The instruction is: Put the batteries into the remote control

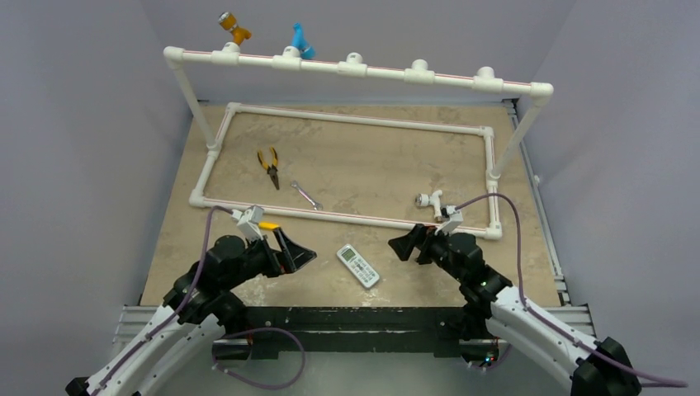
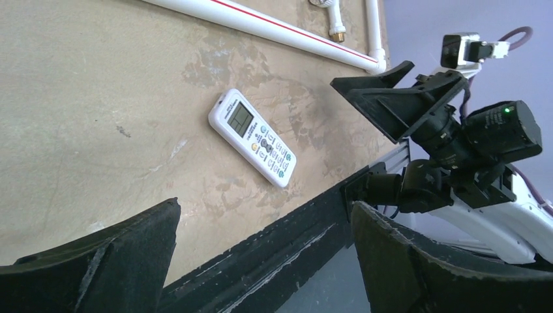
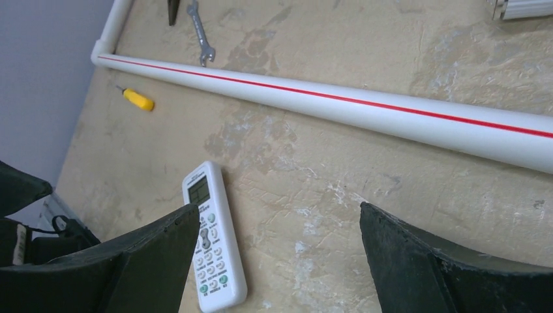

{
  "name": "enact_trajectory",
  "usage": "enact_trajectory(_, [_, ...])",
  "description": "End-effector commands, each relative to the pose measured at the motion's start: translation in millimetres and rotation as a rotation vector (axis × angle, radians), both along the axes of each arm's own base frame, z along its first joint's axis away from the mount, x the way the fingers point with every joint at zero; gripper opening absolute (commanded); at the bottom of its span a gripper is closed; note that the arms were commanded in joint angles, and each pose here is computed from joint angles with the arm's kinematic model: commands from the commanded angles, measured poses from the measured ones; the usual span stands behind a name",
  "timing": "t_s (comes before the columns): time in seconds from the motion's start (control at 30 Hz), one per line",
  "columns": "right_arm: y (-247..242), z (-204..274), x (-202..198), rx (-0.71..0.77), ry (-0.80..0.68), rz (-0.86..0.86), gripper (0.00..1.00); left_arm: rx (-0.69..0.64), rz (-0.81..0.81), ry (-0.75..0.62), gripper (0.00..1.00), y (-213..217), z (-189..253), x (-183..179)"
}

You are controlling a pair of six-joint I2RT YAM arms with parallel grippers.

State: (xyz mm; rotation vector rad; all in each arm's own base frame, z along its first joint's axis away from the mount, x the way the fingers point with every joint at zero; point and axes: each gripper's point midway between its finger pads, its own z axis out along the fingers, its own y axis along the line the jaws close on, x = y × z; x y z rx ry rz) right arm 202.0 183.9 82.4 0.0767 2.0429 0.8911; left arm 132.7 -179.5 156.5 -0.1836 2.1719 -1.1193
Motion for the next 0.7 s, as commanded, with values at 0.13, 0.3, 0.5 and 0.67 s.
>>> enact_trajectory(0.13, [-39.2,6.9,0.1,-0.038,-0.008,-0.183,0.93,0.072,0.062,-0.054,1.0,20.3,0.5,2.7])
enact_trajectory(0.3, [-60.7,10.1,-0.6,-0.103,-0.045,-0.249,0.93,0.067,0.081,-0.06,1.0,23.3,-4.8,3.4])
enact_trajectory(0.5, [-61.9,13.7,2.1,-0.109,-0.068,-0.254,0.92,0.089,0.111,-0.08,1.0,30.6,-8.2,6.1])
enact_trajectory(0.67, [-61.7,11.5,5.9,-0.151,-0.065,-0.247,0.92,0.1,0.137,-0.096,0.99,35.6,-9.8,8.8])
